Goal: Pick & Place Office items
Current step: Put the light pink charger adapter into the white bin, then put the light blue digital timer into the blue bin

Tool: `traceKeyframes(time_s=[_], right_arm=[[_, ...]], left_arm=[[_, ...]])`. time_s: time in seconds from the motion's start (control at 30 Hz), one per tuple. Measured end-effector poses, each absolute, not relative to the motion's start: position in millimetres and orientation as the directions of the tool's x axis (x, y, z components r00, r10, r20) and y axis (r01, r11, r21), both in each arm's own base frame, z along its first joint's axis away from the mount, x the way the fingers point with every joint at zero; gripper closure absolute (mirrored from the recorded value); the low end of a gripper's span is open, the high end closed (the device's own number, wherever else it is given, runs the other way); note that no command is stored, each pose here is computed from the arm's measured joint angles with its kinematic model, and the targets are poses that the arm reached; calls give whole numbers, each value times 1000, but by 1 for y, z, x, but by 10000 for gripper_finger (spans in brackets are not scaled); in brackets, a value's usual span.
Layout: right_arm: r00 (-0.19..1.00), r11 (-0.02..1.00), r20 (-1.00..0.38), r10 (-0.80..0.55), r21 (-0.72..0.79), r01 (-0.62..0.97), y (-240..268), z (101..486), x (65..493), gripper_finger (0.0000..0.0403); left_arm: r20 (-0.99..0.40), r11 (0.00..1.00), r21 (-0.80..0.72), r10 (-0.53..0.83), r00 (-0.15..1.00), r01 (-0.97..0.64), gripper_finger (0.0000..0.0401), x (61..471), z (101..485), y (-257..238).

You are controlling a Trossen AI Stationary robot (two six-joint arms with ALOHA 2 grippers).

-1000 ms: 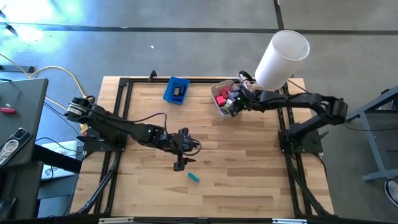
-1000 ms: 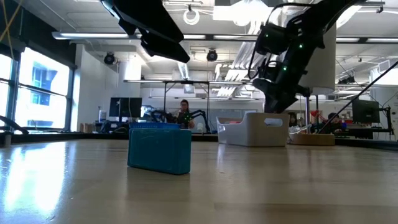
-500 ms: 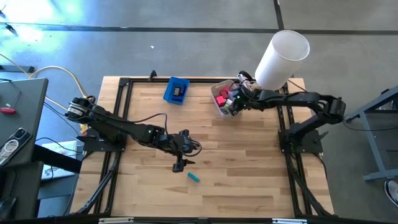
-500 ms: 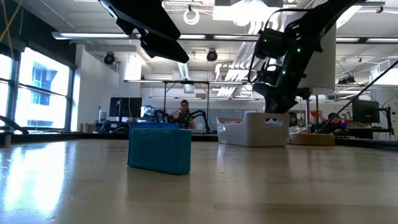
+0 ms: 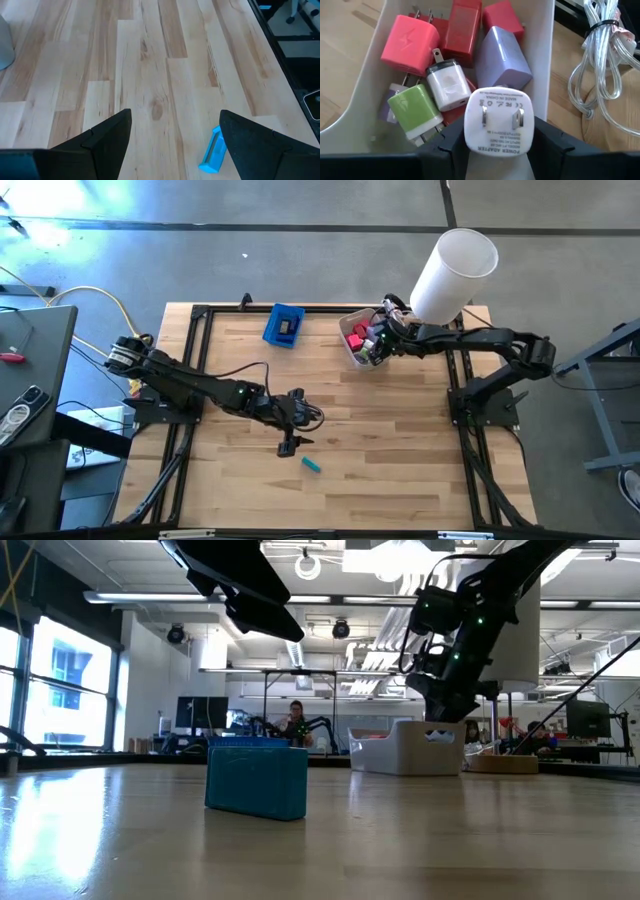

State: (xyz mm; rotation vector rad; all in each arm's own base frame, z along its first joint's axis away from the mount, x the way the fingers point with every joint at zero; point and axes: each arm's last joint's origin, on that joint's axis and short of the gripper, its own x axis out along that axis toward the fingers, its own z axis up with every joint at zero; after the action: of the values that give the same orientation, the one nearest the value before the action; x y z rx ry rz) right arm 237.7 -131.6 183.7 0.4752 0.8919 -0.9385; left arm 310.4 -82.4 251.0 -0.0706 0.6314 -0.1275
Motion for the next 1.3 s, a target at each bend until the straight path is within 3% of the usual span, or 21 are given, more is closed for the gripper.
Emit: traceKeyframes(time_s=[0.37, 0.7, 0.9, 1.3], right_arm=[[344, 562, -830, -439, 46, 826, -131, 184, 241, 243], [409, 570, -782, -471, 85, 818, -132, 193, 244, 194], [470, 595, -734, -490, 112, 796, -129, 212, 239, 188], [691, 759, -602, -400, 204, 618, -88, 256, 234, 188]], left_arm=[[-584, 990, -105, -141, 800, 98, 107, 310, 251, -82], [-584, 990, -105, -141, 800, 98, 107, 310, 251, -82], [-591, 989, -110, -143, 794, 97, 107, 310, 251, -82], [-677, 933, -66, -302, 671, 353, 107, 296, 242, -104]])
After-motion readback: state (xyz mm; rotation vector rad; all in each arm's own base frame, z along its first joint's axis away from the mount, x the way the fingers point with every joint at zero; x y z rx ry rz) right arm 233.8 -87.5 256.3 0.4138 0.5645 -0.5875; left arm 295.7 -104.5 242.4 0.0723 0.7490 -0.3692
